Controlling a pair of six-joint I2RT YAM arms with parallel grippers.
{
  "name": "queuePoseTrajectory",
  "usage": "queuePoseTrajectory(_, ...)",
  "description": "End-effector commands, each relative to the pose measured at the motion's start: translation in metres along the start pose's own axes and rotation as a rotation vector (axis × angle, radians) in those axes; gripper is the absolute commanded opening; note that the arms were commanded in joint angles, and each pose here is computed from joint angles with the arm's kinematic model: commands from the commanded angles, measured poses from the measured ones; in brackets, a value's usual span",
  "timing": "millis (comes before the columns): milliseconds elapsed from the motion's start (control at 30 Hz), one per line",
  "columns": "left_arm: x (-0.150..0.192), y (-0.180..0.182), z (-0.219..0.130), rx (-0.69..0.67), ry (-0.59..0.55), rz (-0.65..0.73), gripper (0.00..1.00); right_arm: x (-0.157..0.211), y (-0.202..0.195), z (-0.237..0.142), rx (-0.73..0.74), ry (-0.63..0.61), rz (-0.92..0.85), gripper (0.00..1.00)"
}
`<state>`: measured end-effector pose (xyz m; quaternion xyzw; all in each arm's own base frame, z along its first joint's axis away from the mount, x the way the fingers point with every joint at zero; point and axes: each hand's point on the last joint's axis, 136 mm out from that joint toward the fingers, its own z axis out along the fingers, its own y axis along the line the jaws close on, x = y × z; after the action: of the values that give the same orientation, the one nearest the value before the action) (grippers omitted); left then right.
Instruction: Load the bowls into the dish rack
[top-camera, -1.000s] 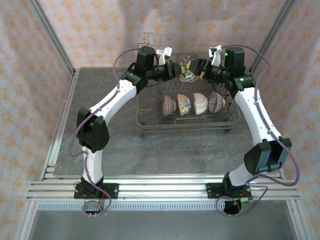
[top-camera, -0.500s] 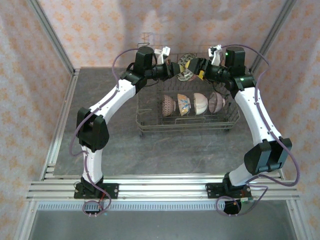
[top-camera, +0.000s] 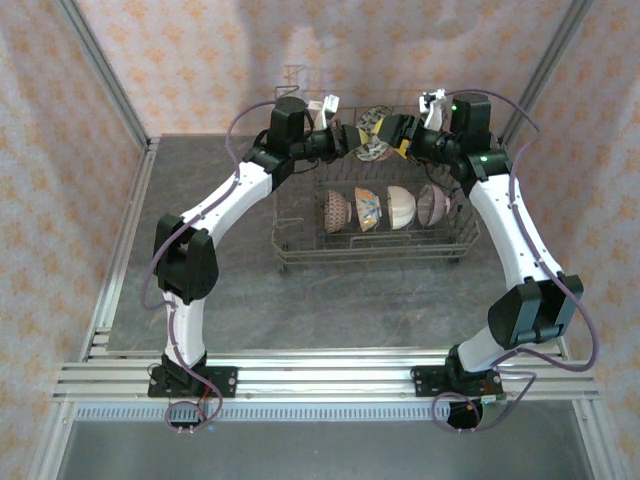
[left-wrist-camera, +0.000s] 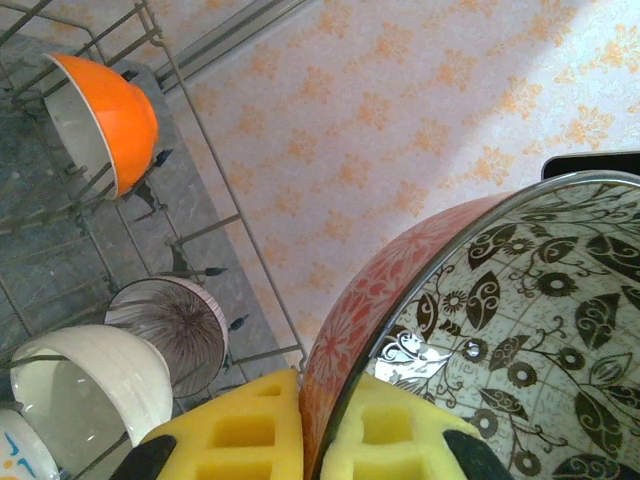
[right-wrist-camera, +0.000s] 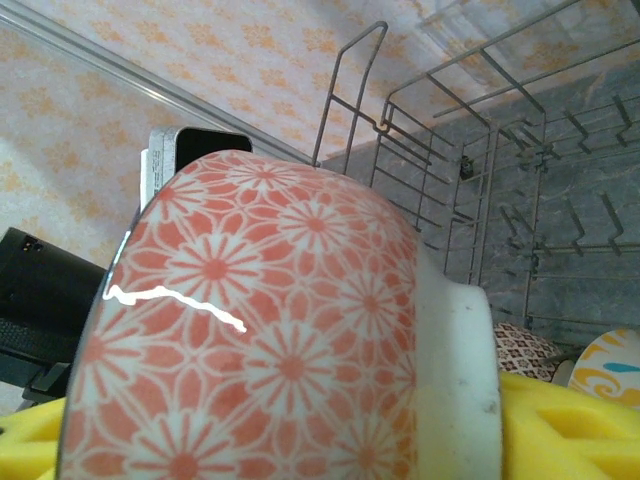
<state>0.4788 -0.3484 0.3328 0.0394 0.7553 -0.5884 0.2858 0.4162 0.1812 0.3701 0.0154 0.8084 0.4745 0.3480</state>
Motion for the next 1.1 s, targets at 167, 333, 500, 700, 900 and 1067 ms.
queuePoseTrajectory(167,-0.007,0.0,0.004,0.039,-0.032,0.027,0.0,-0.015,0.032,-0.008,-0.098,-0.041,-0.009,0.73)
queuePoseTrajectory(333,-0.007,0.005,0.007,0.05,-0.042,0.007,0.0,-0.017,0.031,-0.005,-0.108,-0.05,0.009,0.71)
queuePoseTrajectory(500,-0.007,0.009,0.009,0.056,-0.044,-0.01,0.0,-0.018,0.031,-0.004,-0.123,-0.051,0.018,0.68)
queuePoseTrajectory(700,-0.007,0.009,0.01,0.051,-0.035,-0.007,0.0,-0.014,0.028,0.0,-0.122,-0.026,0.013,0.62)
queuePoseTrajectory(900,-0.007,0.012,0.011,0.035,-0.032,-0.011,0.02,-0.013,0.023,-0.002,-0.074,-0.025,-0.006,0.56)
queuePoseTrajectory(1067,-0.009,0.013,0.011,0.02,-0.037,-0.004,0.22,-0.012,0.011,-0.003,-0.006,-0.023,-0.02,0.53)
